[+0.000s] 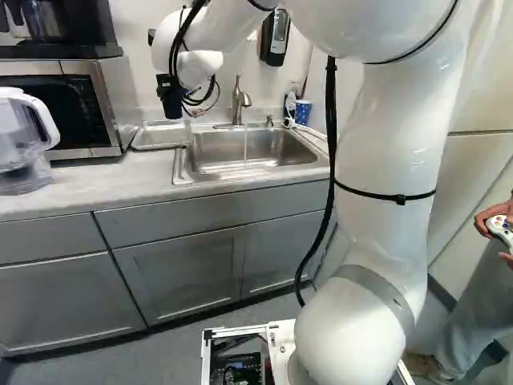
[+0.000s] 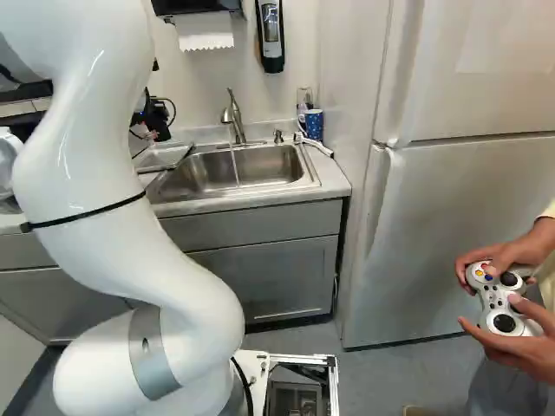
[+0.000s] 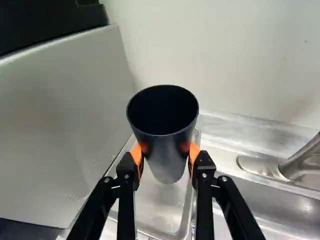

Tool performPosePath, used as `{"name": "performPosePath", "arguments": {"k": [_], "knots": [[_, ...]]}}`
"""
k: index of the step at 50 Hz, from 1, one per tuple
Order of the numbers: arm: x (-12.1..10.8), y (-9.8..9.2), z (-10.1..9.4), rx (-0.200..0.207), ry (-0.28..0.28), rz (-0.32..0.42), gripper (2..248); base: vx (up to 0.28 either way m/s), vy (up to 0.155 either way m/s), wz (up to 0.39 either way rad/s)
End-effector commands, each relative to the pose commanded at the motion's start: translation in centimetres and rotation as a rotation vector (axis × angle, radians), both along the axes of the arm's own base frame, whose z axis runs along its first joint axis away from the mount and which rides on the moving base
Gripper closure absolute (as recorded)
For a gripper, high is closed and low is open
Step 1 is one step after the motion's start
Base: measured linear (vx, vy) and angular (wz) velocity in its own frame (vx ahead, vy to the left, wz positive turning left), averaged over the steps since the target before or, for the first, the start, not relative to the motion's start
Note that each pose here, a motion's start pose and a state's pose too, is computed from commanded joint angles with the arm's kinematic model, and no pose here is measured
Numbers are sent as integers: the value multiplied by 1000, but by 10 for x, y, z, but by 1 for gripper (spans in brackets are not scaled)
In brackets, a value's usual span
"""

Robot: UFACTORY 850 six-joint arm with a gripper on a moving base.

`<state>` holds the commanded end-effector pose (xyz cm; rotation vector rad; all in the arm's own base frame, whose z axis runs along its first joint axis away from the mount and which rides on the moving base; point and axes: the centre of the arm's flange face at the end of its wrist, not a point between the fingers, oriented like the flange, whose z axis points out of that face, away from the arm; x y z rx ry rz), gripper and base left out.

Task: Rinse the cup and place it in the tray

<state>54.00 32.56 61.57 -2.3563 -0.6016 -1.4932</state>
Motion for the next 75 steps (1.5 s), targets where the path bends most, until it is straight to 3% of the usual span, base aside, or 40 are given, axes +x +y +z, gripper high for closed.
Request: {"name": "performPosePath", "arguments": {"k": [49,62,63,67,68,73,74,75], "knots": [[9,5,-58,-50,82,0,139,0,0,0],[9,5,-58,-50,82,0,135,0,0,0],[9,5,-58,-50,82,0,105,0,0,0],[9,5,-58,-50,82,0,105,0,0,0],[9,5,-58,-50,82,0,71,0,0,0],[9,5,-58,-50,82,0,71,0,0,0],[9,5,-58,-50,82,0,36,0,0,0],[9,5,-58,-50,82,0,36,0,0,0]]}}
